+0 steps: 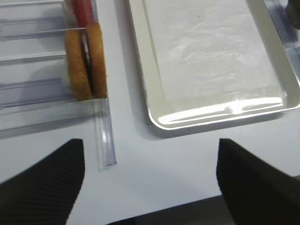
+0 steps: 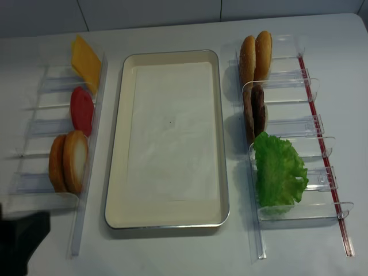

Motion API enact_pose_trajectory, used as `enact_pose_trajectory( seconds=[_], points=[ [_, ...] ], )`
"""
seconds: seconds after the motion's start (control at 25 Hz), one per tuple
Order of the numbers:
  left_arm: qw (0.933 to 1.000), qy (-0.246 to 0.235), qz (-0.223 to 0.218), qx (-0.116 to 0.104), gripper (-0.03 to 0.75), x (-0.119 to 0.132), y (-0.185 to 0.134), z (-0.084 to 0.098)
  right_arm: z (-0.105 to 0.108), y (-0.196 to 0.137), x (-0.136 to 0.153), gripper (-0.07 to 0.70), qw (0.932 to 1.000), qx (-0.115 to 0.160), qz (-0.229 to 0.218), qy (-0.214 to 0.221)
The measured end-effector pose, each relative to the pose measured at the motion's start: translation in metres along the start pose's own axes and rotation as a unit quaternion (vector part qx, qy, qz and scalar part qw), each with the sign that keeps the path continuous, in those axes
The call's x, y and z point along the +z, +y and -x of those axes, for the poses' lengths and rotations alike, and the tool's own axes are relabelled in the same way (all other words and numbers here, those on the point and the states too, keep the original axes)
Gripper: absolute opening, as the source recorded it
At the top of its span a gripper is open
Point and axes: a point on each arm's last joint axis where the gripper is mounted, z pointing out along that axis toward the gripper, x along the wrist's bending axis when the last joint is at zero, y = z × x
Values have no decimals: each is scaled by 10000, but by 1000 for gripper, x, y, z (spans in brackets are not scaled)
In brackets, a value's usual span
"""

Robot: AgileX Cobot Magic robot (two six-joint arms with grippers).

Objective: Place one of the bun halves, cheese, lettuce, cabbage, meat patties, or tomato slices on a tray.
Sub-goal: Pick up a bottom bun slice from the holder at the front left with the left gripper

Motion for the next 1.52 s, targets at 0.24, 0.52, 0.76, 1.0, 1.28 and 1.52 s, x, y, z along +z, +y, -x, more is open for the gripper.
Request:
enact_pose_trajectory(
  seconds=[0.24, 0.52, 0.76, 1.0, 1.28, 1.52],
  points=[
    [9964, -25, -851, 13, 537, 34, 37, -1, 0, 0, 0, 596, 10000, 0, 0, 0],
    [9877, 116, -1557, 16, 534, 66, 51, -8, 0, 0, 0, 596, 10000, 0, 0, 0],
    [9832, 124, -1820, 46, 498, 88, 69, -11, 0, 0, 0, 596, 10000, 0, 0, 0],
    [9801, 153, -1977, -6, 489, 114, 83, -14, 0, 0, 0, 596, 10000, -34, 0, 0],
    [9799, 232, -1983, 3, 488, 137, 90, -19, 0, 0, 0, 596, 10000, -34, 0, 0],
    [9786, 375, -2021, 107, 488, 144, 91, -23, 0, 0, 0, 596, 10000, -34, 0, 0]
  ],
)
